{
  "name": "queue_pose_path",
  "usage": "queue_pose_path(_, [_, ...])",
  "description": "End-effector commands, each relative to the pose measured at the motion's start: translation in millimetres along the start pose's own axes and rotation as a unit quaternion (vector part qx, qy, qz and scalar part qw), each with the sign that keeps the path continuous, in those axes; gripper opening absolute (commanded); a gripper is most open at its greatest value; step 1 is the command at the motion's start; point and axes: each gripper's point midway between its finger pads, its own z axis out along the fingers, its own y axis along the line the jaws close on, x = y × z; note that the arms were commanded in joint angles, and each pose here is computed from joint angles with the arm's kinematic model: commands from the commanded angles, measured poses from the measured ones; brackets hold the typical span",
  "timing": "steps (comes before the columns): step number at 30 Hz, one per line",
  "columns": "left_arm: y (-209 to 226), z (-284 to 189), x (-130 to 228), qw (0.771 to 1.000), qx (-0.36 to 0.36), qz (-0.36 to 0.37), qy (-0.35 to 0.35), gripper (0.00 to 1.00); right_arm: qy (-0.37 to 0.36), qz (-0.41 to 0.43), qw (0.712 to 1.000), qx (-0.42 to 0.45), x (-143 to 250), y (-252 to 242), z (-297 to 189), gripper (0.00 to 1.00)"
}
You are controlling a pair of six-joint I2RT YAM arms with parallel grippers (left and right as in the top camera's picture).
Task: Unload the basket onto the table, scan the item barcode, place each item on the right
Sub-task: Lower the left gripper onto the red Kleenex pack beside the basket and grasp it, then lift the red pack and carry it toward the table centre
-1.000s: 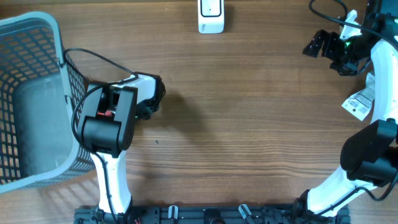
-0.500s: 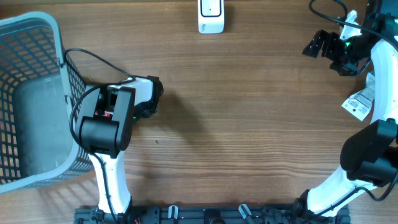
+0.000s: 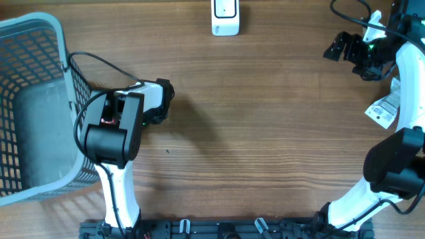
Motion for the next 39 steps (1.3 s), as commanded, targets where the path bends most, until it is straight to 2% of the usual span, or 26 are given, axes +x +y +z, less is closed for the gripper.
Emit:
queue_pose_path(1, [53.3,7.8,70.6,0.977,-0.109,0.084,0.16,0.48,0.002,0.001,1.0,-0.006,-0.9,1.7,3.9,1.0])
queue_pose_path(3, [54.5,6.3,73.0,0.975,-0.11,0.097,0.169,0.45,0.0,0.0,1.0,-0.006,-2.1,1.7,3.9,1.0])
queue_pose_path(6, [55.3,3.8,76.0,0.972,-0.108,0.107,0.176,0.51,-0.004,-0.002,1.0,-0.006,-3.9,1.8,4.1,1.0])
queue_pose_path(10, [49.8,-2.3,79.3,0.97,-0.092,0.132,0.18,0.51,-0.007,-0.003,1.0,-0.007,-5.5,2.0,4.1,1.0])
queue_pose_path(12, [46.3,-7.6,81.3,0.971,-0.083,0.136,0.179,0.49,-0.009,-0.003,1.0,-0.007,-6.2,2.1,4.0,1.0])
queue_pose_path(15, [41.0,-16.9,85.7,0.972,-0.067,0.142,0.178,0.39,-0.01,-0.004,1.0,-0.007,-6.6,2.2,4.0,1.0])
queue_pose_path(16, [39.4,-20.3,87.3,0.972,-0.061,0.144,0.177,0.38,-0.01,-0.004,1.0,-0.007,-6.7,2.2,4.0,1.0])
queue_pose_path(20, [36.1,-32.6,94.0,0.971,-0.041,0.156,0.174,0.43,-0.014,-0.005,1.0,-0.007,-8.9,2.4,4.0,1.0])
queue_pose_path(26, [29.5,-57.4,105.1,0.968,-0.003,0.184,0.172,0.46,-0.017,-0.006,1.0,-0.008,-10.5,2.6,3.9,1.0])
queue_pose_path(30, [14.1,-83.7,113.4,0.954,0.041,0.237,0.178,0.49,-0.02,-0.007,1.0,-0.008,-11.9,2.8,3.9,1.0])
queue_pose_path(34, [5.9,-113.9,123.8,0.936,0.062,0.272,0.215,0.49,-0.023,-0.009,1.0,-0.008,-13.3,2.9,3.8,1.0])
queue_pose_path(37, [2.7,-142.8,138.4,0.908,0.08,0.309,0.272,0.48,-0.027,-0.01,1.0,-0.009,-15.1,2.7,4.9,1.0])
queue_pose_path(39, [4.7,-164.1,149.7,0.881,0.088,0.331,0.325,0.47,-0.028,-0.011,1.0,-0.009,-15.8,2.2,6.4,0.99])
